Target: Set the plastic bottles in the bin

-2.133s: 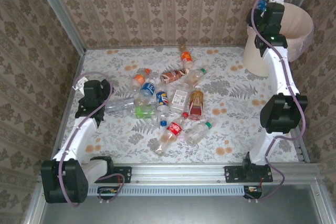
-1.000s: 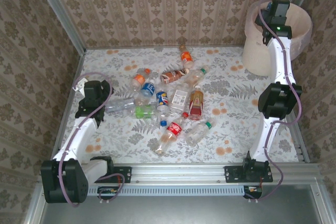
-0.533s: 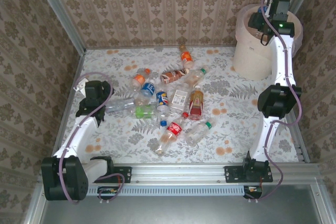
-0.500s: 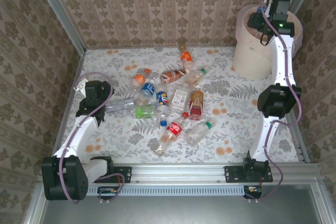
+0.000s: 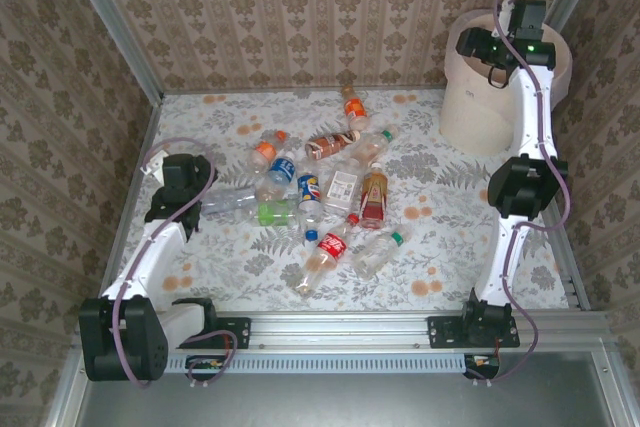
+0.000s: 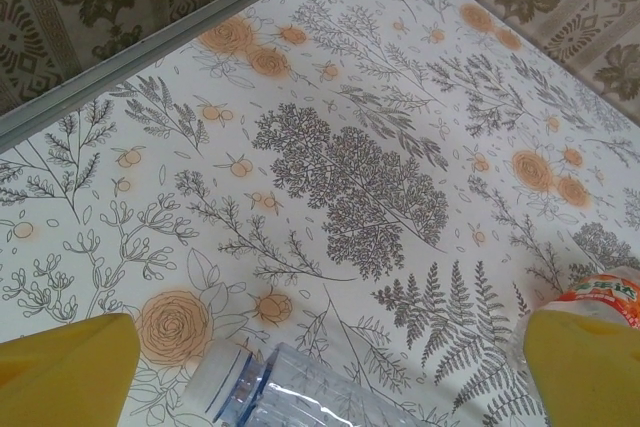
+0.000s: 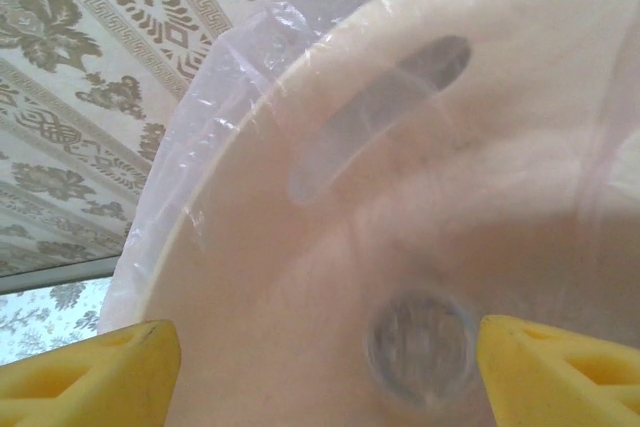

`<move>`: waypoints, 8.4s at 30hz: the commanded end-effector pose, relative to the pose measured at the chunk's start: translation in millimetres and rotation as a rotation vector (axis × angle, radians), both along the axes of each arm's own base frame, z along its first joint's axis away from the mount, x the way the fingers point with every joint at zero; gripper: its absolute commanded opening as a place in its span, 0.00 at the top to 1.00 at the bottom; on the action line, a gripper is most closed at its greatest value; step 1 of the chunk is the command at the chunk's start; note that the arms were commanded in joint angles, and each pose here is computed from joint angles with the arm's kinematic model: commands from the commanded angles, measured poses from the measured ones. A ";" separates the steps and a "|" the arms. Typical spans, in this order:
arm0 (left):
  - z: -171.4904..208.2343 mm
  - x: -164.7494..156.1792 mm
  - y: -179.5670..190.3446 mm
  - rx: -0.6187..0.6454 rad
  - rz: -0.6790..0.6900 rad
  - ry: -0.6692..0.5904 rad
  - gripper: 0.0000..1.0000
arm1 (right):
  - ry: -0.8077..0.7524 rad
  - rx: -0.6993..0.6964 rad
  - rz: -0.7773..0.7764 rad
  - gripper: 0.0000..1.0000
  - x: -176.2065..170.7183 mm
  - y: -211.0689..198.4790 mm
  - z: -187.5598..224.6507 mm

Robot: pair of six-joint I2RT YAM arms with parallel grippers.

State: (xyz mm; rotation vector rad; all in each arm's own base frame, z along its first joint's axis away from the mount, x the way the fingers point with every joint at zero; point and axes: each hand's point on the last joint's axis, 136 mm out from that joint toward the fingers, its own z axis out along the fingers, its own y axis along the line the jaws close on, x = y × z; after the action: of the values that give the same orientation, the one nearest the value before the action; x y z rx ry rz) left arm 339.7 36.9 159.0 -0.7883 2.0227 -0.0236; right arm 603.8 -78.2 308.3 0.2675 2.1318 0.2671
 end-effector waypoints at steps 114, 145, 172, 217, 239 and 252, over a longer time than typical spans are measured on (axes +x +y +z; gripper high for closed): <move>-121.9 75.6 -84.2 -0.393 0.045 0.558 0.16 | -0.273 -0.077 0.528 0.00 -230.1 265.4 -62.3; 81.2 90.6 -148.1 -0.112 -0.477 -0.119 0.53 | -0.213 0.211 0.486 0.00 -244.9 278.2 -74.2; 153.2 41.6 -369.3 -0.447 -1.252 -0.369 0.53 | -0.187 0.466 0.874 0.00 -248.5 385.7 -51.3; 170.9 48.2 -272.6 -0.319 -0.912 -0.329 0.00 | -0.180 0.019 0.357 0.48 -187.3 226.8 -20.6; 138.5 47.0 -199.3 -0.270 -0.687 -0.305 0.00 | -0.179 -0.266 -0.285 0.48 -111.1 5.6 65.1; 117.4 51.0 -181.3 -0.350 -0.613 -0.253 0.00 | 0.027 -0.309 -0.303 0.45 -68.9 -54.6 11.7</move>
State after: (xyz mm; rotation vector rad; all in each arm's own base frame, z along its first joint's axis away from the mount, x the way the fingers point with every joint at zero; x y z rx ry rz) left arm 392.9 -149.2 279.1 -0.2717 1.9594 -0.7699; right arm 531.7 -128.6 338.7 0.4363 1.9946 -0.2097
